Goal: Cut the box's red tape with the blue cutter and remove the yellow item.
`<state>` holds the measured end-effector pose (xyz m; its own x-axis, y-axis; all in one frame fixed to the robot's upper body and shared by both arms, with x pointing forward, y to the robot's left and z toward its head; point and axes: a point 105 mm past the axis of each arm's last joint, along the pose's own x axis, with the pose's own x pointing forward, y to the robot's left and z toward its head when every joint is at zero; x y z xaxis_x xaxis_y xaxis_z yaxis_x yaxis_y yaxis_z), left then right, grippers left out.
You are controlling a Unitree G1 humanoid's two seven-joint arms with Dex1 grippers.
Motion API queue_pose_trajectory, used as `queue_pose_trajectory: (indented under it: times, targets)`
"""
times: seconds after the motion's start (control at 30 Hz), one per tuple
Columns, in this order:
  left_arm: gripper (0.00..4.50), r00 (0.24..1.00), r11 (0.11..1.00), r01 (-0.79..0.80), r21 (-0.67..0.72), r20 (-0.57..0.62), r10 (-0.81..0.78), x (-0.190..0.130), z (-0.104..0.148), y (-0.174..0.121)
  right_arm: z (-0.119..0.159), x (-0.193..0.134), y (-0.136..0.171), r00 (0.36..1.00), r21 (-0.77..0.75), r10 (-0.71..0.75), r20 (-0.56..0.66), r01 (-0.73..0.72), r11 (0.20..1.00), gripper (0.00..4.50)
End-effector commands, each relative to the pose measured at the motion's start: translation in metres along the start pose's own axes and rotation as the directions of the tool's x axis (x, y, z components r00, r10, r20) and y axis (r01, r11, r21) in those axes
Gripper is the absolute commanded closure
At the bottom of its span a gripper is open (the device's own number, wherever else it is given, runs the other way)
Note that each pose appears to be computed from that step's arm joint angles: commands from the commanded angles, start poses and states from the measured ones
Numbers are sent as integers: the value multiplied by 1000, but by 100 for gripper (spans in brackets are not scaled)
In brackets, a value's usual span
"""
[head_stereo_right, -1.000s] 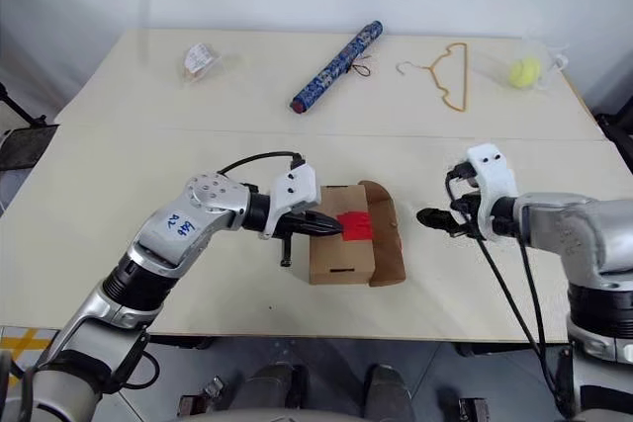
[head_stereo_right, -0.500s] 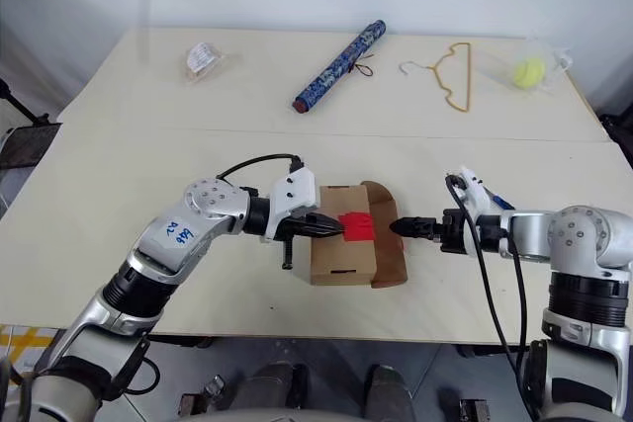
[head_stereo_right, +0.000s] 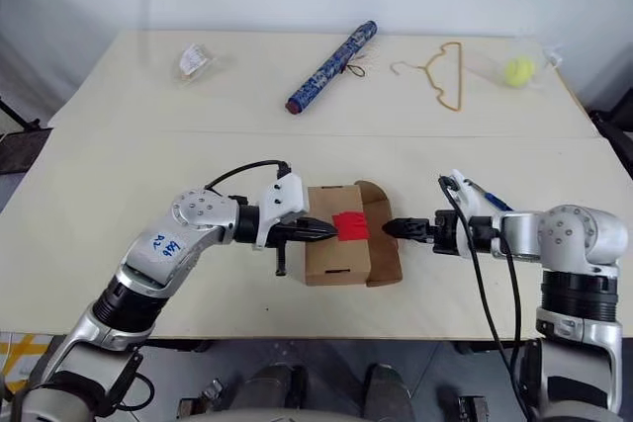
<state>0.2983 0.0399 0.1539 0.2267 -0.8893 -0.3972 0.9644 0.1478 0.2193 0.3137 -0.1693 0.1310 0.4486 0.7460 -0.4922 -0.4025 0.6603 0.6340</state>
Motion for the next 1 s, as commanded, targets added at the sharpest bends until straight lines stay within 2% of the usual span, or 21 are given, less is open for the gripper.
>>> queue_pose_trajectory:
  times: [0.03,0.13,0.2,0.37,0.9,1.0]
  targets:
    - [450,999,999,17,-32,-37,-18,1,-11,-7,-16,16,1,996,29,35,-83,-33,999,4]
    - [450,999,999,14,-34,-38,-15,0,-11,-7,-16,20,1,995,28,43,-89,-40,999,58]
    - [450,999,999,10,-35,-38,-12,-1,-11,-7,-14,24,-1,995,36,43,-87,-40,999,117]
    - [450,999,1000,4,-31,-38,-5,-2,-11,-5,-15,33,-7,995,40,26,-100,-22,999,117]
    - [450,1000,1000,3,-30,-27,-4,-3,-11,-2,-31,60,5,973,7,106,-205,-107,994,117]
    - [450,1000,1000,3,-28,-29,-4,-3,-12,-2,-38,65,13,956,-8,145,-254,-151,988,182]
